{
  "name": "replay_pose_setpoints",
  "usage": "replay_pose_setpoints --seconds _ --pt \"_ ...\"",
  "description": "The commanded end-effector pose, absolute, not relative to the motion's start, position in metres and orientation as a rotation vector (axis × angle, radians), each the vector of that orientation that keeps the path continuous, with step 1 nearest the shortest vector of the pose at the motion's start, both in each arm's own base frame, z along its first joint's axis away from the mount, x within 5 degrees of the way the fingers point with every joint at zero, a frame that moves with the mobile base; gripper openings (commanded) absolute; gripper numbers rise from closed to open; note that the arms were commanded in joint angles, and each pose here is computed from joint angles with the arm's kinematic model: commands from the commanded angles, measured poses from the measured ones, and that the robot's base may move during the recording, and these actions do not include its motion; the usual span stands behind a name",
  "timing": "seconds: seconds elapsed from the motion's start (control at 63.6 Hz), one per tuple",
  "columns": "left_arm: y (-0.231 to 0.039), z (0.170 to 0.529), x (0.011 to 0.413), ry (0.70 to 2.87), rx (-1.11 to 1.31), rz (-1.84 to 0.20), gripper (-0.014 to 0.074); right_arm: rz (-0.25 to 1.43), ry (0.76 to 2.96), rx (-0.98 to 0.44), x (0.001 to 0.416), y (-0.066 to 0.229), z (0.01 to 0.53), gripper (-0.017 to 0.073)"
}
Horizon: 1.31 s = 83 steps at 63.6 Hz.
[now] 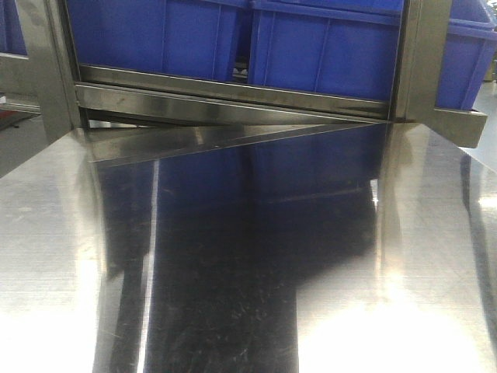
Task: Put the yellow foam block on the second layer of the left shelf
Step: 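Close the right gripper on the yellow block and lift it, then drive the base away from the table holding the block in the right gripper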
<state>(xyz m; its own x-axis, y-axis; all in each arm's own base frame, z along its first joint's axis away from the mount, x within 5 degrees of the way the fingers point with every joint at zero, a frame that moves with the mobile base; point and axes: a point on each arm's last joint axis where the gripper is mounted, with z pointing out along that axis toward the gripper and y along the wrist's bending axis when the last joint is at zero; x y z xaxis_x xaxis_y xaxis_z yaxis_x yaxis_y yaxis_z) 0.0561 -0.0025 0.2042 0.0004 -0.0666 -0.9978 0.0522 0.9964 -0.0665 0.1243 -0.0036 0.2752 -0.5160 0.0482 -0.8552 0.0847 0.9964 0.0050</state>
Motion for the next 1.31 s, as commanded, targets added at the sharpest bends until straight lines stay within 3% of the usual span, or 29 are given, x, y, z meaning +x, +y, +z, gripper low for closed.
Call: replay_pose_setpoints --seconds 0.0,0.488,1.29 --pt "-0.004 0.203 0.056 1.499 -0.011 -0.113 0.0136 -0.036 1.920 0.062 0.112 -0.004 0.299 0.0299" --pt "-0.004 0.203 0.056 1.499 -0.011 -0.113 0.0136 0.003 1.463 0.075 0.025 -0.008 0.331 0.0299" --pt "-0.004 0.203 0.056 1.499 -0.011 -0.113 0.0136 0.003 1.454 0.075 0.023 -0.008 0.332 0.0299"
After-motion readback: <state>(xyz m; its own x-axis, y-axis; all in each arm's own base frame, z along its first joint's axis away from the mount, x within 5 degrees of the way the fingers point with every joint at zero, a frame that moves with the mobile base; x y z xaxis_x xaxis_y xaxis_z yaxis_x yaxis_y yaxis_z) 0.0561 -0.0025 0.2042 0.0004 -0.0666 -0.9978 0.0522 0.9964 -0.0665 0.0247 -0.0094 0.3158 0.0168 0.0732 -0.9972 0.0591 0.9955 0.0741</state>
